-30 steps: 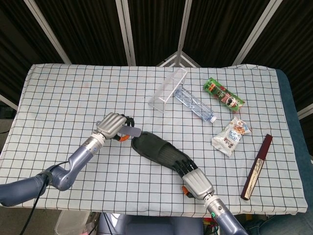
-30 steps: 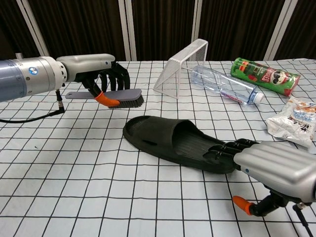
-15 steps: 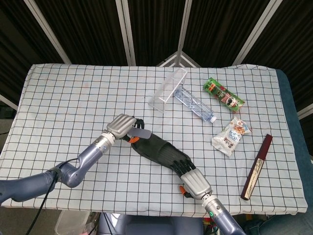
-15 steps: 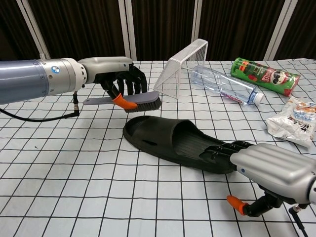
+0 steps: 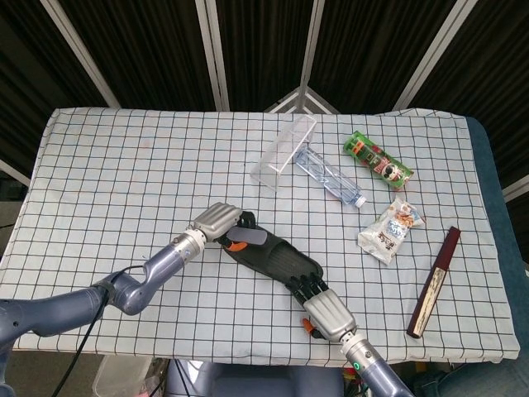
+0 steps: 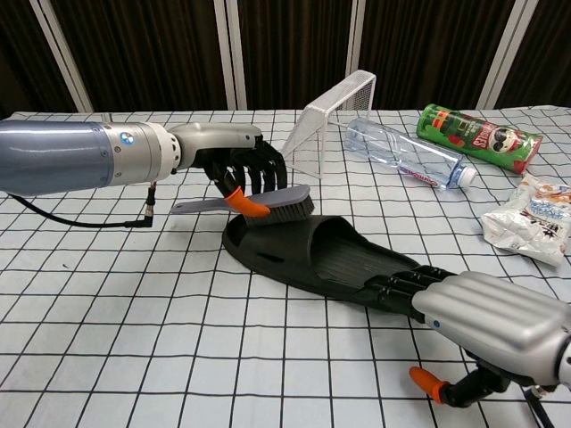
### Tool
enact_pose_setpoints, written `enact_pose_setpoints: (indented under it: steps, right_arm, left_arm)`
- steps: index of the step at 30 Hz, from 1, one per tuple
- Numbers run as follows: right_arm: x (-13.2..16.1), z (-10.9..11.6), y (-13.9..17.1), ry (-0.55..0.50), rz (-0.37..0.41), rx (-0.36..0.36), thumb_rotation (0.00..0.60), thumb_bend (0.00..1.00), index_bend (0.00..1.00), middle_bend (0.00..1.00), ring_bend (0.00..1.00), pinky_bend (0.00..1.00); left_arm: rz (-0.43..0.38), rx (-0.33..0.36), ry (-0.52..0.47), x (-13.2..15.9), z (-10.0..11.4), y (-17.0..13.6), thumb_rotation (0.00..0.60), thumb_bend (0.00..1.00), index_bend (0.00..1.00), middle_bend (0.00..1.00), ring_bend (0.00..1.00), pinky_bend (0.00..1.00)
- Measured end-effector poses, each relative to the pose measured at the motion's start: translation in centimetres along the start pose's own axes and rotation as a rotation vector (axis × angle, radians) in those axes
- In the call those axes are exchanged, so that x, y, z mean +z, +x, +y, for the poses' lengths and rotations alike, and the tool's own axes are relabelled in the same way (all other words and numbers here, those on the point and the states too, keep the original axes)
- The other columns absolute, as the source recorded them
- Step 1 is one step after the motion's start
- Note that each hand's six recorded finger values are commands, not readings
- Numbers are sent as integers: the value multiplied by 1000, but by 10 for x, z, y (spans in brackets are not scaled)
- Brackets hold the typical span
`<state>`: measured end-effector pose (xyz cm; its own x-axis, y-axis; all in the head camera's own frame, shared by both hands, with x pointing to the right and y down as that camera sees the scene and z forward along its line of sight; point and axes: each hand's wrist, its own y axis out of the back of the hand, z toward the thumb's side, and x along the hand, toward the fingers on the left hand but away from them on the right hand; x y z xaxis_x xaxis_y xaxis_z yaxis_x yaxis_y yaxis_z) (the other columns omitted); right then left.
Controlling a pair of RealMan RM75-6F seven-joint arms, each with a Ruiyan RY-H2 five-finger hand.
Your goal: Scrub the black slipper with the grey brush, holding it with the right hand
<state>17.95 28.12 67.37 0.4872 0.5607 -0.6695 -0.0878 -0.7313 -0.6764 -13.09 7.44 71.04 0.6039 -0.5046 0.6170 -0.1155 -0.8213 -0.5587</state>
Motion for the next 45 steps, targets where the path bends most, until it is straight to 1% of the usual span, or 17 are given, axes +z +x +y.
enact_pose_setpoints:
  steps: [14,19,25,31,39,43,45]
  right_arm:
    - [9,-11,-2,-6,22,23,583,538,0,27,0,0]
    - [11,-12,-3,-6,27,23,583,538,0,27,0,0]
    - [13,-13,-3,-8,32,25,583,538,0,27,0,0]
    - [14,-12,-4,-11,34,21,584,538,0,27,0,0]
    - [15,-14,-4,-18,39,25,584,539,0,27,0,0]
    - [16,-15,-4,-20,41,27,583,538,0,27,0,0]
    - [17,-15,-4,-20,42,28,584,538,0,27,0,0]
  left_arm:
    - [-7,-1,16,9,2,-1,600,681,518,562,396,420]
    - [-6,-19,-3,12,-1,0,600,681,518,562,396,420]
    - [-2,-61,-49,14,-5,-2,600,681,516,564,396,420]
    - [23,-81,15,4,-5,-9,600,701,515,562,396,420]
    - [77,-143,86,-8,-6,-24,600,707,513,562,396,418]
    - [109,-165,99,-11,-7,-27,600,711,512,561,396,418]
    - [121,-159,100,-9,-7,-26,600,718,512,561,396,418]
